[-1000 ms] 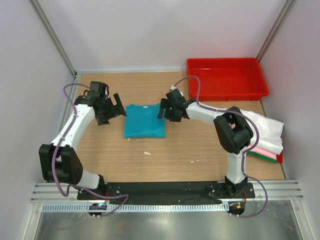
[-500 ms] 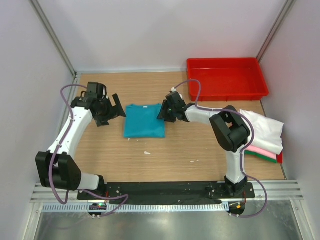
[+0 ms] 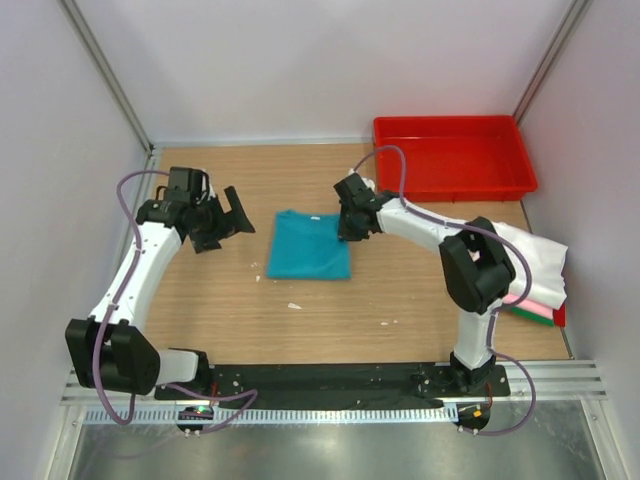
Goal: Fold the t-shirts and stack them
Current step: Neatly place the folded tshirt to the corner
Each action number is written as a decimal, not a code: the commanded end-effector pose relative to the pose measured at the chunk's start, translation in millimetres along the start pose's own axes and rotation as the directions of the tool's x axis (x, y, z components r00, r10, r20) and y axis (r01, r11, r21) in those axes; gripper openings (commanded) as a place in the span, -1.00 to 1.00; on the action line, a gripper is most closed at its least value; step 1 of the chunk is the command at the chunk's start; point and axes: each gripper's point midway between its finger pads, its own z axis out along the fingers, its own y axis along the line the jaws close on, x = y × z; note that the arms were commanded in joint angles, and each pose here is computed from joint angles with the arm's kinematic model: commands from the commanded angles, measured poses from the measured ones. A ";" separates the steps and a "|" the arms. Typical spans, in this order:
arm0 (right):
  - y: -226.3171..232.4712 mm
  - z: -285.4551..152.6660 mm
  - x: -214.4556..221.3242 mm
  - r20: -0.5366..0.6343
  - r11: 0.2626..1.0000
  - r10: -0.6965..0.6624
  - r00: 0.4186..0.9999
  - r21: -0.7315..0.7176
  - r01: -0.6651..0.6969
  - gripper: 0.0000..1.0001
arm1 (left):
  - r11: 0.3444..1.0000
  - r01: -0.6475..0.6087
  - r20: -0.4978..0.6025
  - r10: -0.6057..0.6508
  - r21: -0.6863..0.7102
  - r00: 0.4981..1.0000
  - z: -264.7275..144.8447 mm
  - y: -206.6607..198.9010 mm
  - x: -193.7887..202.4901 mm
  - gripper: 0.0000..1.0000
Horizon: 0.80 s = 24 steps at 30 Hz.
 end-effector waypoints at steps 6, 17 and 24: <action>-120.0 -132.5 -45.3 -0.015 0.916 -0.152 0.988 0.374 0.147 -0.98 | 0.993 -0.084 0.075 0.078 0.085 0.994 -1.8 -9.2 -7.9 0.99; -213.4 -195.0 -62.4 -0.040 0.849 -0.087 0.995 0.520 0.095 -0.98 | 0.982 -0.089 0.071 0.079 0.164 0.994 -9.2 -18.1 5.0 0.99; -241.4 -218.3 -85.1 -0.026 0.758 -0.098 0.995 0.646 0.092 -0.98 | 0.979 -0.087 0.056 0.078 0.182 0.995 -11.7 -16.5 16.7 0.99</action>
